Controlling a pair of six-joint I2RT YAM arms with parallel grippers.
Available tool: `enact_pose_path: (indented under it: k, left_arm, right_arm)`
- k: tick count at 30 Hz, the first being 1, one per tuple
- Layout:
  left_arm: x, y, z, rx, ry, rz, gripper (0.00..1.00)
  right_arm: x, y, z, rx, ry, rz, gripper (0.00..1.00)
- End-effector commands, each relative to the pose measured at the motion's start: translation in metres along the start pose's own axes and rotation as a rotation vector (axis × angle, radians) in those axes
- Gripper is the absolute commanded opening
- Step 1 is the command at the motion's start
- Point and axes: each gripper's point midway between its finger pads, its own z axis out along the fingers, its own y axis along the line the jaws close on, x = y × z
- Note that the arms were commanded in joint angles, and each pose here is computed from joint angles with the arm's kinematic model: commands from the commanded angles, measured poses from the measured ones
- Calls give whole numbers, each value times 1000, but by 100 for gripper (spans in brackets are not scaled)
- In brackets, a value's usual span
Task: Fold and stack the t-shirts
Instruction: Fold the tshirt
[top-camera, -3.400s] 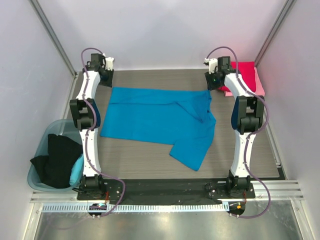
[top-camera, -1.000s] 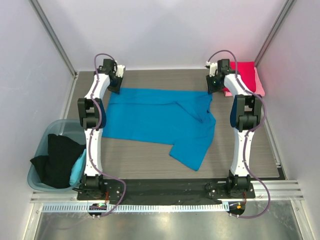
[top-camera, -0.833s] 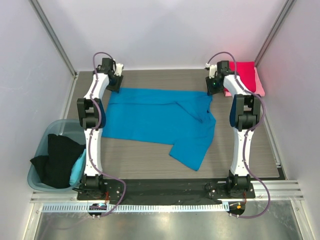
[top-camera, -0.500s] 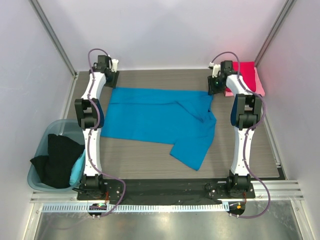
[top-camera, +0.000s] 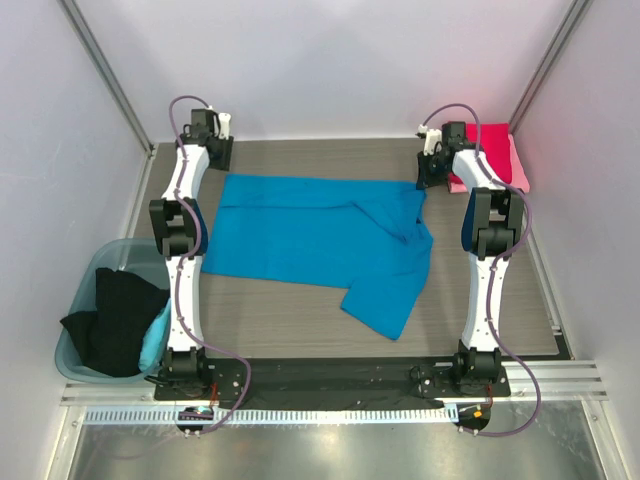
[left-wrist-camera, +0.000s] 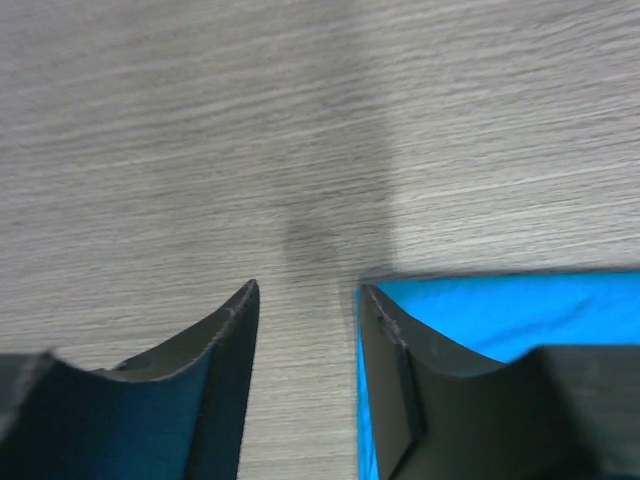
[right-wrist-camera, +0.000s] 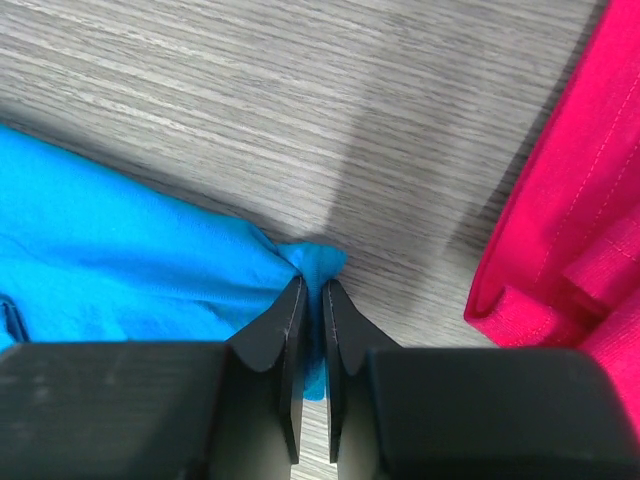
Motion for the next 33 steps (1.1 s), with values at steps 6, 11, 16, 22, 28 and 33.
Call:
enact_pose_path:
  k: [6, 11, 16, 22, 28, 33]
  left_arm:
    - [-6, -9, 0, 71, -23, -36, 42]
    - [-5, -14, -1, 76, -17, -41, 43]
    - [-30, -7, -15, 26, -82, -54, 42]
    - [-48, -8, -36, 44, -129, -67, 43]
    - [-20, -24, -30, 114, -41, -76, 41]
    - [-10, -26, -22, 123, -13, -74, 41]
  right_arm:
    - [7, 2, -1, 8, 26, -27, 15]
    - [6, 5, 0, 7, 27, -34, 15]
    - [8, 6, 0, 11, 34, -42, 16]
    - [10, 6, 2, 12, 39, -47, 16]
    - [8, 7, 3, 13, 37, -51, 16]
    - [10, 7, 3, 16, 41, -53, 16]
